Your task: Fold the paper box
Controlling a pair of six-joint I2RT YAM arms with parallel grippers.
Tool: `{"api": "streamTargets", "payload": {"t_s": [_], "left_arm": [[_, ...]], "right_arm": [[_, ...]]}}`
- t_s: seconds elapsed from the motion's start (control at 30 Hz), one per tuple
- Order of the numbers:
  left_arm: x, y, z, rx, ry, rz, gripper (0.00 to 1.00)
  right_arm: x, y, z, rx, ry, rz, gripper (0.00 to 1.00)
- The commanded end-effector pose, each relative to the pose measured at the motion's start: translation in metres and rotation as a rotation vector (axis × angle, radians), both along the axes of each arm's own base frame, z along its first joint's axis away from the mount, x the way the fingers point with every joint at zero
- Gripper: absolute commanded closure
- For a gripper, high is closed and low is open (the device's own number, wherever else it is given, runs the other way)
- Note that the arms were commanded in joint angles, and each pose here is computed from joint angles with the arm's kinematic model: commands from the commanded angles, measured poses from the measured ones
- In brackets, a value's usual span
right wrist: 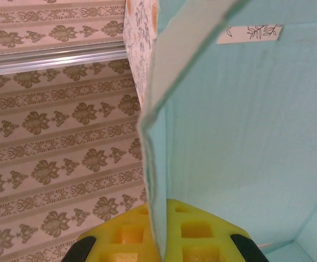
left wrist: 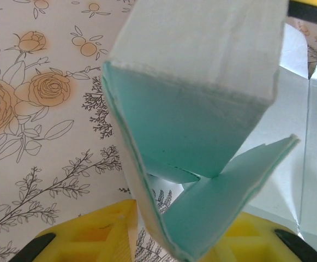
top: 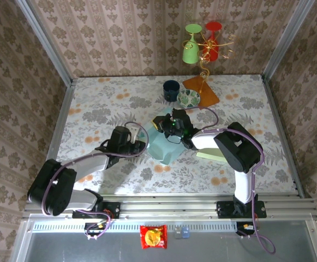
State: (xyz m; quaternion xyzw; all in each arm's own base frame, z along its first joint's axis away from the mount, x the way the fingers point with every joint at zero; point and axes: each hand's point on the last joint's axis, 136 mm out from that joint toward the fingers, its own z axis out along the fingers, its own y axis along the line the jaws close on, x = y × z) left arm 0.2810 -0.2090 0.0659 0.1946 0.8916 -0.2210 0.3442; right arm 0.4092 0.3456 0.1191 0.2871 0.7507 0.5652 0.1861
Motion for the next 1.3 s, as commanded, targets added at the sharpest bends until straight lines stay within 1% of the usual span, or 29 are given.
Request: {"api": "streamTargets", "payload": {"t_s": [0.0, 0.3, 0.57, 0.87, 1.03, 1.27], "left_arm": [[0.017, -0.006, 0.014, -0.003, -0.061, 0.050, 0.68], [0.030, -0.008, 0.011, -0.012, -0.088, 0.103, 0.68], [0.039, -0.017, 0.012, -0.021, -0.101, 0.112, 0.68], [0.051, -0.008, 0.008, -0.009, -0.092, 0.225, 0.64], [0.057, -0.005, 0.005, -0.022, -0.089, 0.286, 0.64], [0.063, -0.011, 0.007, -0.054, -0.129, 0.309, 0.65]], "right_arm": [[0.002, -0.001, -0.001, 0.032, -0.008, -0.036, 1.00], [-0.002, 0.001, -0.010, 0.117, -0.019, -0.116, 1.00], [-0.009, 0.003, -0.016, 0.098, -0.027, -0.134, 1.00], [-0.015, 0.005, -0.021, 0.103, -0.019, -0.166, 1.00], [-0.015, 0.006, -0.019, 0.115, -0.014, -0.189, 1.00], [-0.015, 0.009, -0.020, 0.127, 0.011, -0.204, 1.00]]}}
